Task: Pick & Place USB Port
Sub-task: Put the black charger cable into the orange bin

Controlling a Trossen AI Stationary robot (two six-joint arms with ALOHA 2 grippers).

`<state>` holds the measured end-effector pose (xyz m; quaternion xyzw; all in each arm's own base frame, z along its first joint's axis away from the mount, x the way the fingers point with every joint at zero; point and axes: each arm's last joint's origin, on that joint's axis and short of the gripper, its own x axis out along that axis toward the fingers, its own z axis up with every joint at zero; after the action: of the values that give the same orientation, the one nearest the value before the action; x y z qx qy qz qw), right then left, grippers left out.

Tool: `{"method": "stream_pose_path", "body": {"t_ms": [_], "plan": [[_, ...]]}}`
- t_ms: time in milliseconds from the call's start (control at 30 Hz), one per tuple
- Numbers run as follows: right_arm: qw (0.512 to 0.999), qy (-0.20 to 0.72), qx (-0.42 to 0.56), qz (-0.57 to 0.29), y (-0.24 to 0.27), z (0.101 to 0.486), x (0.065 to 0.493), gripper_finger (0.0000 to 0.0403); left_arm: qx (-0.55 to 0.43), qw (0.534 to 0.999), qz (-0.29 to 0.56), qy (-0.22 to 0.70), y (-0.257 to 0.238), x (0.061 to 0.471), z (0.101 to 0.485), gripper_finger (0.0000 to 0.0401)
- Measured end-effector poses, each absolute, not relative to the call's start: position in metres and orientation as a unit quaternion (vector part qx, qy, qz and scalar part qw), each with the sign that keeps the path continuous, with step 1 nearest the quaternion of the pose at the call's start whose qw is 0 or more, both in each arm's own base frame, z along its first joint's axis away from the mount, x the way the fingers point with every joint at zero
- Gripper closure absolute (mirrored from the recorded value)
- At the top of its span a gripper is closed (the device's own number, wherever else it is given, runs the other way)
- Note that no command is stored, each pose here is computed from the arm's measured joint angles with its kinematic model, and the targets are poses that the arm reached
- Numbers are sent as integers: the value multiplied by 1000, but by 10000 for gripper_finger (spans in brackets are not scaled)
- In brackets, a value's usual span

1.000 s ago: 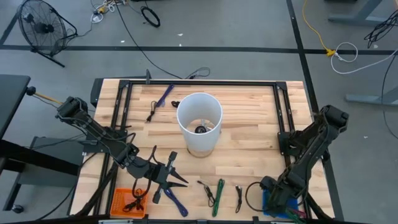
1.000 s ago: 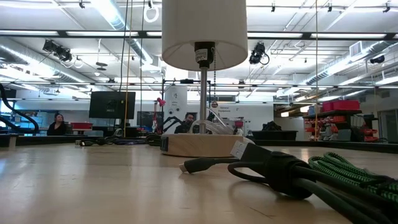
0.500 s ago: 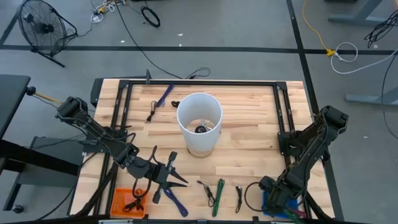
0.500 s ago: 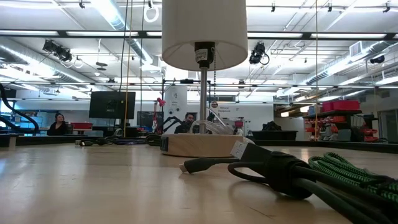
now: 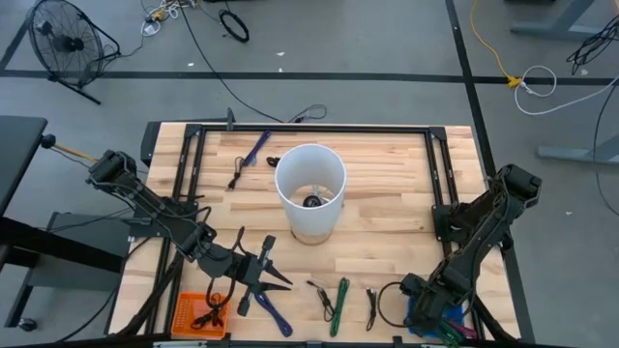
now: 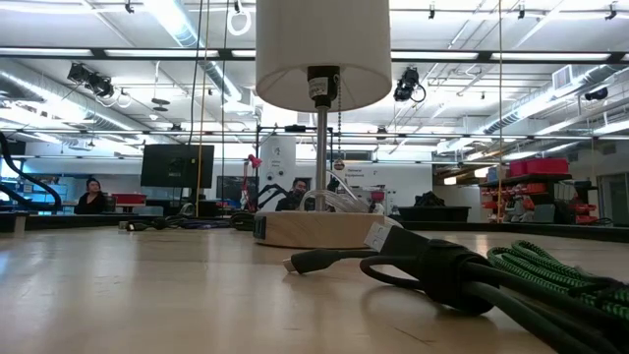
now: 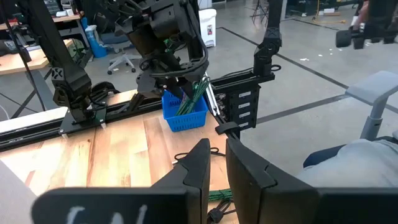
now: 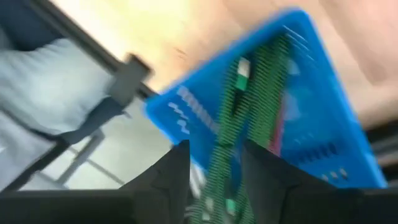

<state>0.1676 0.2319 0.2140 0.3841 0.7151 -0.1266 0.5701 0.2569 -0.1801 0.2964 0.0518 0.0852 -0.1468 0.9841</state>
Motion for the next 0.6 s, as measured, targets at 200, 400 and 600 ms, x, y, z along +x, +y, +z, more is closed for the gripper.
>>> {"method": "stream_pose_path", "body": {"t_ms": [200,400,600], "plan": [[613,667,421,-51,224,220,201,264,52,984,-146,85,-180,257,296,344],[679,586,440,-53,217,216,227,270,53,984,-146,87,-180,257,296,344],[642,618,443,-102,223,184,238,270,55,983,-146,91,-180,257,295,344]]}}
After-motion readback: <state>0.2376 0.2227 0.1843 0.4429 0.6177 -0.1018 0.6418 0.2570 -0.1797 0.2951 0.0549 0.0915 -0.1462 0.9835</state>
